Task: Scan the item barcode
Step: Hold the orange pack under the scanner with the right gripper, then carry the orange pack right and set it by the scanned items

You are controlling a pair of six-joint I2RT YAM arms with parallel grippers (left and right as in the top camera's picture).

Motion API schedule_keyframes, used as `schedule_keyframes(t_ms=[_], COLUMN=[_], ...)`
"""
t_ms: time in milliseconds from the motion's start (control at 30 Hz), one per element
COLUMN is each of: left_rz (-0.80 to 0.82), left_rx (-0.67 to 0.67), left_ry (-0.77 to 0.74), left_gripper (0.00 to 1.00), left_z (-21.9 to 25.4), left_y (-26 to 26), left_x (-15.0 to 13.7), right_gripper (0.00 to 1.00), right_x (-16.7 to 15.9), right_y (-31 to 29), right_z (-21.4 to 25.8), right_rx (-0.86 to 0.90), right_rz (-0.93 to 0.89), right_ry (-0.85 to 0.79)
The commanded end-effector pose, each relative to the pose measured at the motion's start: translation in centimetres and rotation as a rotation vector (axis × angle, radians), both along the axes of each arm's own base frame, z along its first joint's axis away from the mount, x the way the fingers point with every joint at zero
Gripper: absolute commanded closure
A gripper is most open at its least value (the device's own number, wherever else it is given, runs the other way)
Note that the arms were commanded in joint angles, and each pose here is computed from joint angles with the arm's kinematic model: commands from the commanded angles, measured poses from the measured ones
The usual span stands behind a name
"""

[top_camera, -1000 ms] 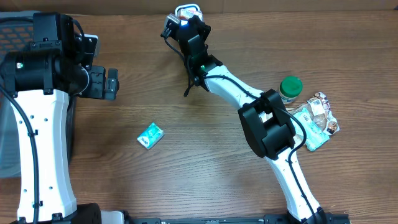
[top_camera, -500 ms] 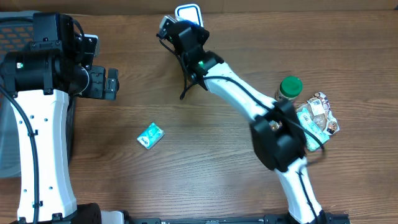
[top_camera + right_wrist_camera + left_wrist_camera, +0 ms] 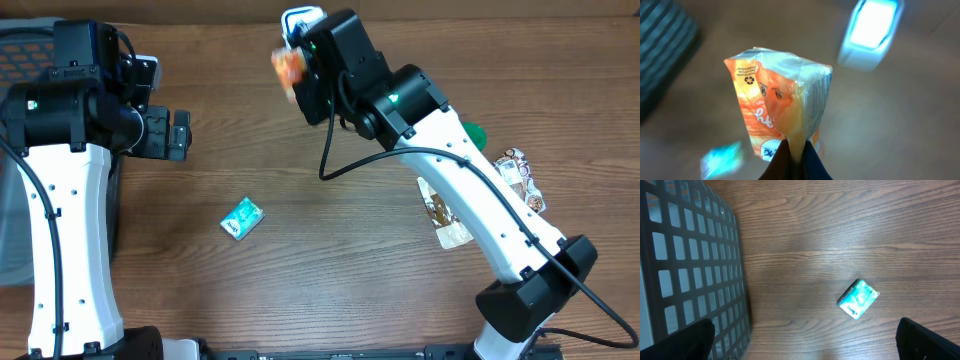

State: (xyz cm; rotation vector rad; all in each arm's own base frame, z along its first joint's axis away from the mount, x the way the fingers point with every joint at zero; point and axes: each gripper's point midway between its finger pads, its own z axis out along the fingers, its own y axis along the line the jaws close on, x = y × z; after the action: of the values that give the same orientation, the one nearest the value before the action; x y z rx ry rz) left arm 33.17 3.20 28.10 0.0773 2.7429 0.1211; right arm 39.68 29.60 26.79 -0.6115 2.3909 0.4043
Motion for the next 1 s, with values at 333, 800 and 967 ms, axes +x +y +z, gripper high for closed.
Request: schedule_keyframes(t_ms=[333, 800, 967], left_rz=[-0.011, -0.01, -0.011], left_rx=[0.007, 0.007, 0.007], left_ry=[-0.006, -0.006, -0.006], left_gripper=[0.0, 0.01, 0.0], left_z=[0.2, 0.2, 0.2], left_y=[0.0, 0.0, 0.0], left_x=[0.2, 0.2, 0.2], right_gripper=[0.96, 0.96, 0.96], right_x=[-7.6, -10.8, -10.0], right_y=[-3.7, -11.0, -13.8], right_z=[-0.7, -4.1, -5.9], right_rx=[0.234, -0.102, -0.208], right_rz=[0.011, -0.158, -0.349], right_ry=[0.558, 0.685, 0.679])
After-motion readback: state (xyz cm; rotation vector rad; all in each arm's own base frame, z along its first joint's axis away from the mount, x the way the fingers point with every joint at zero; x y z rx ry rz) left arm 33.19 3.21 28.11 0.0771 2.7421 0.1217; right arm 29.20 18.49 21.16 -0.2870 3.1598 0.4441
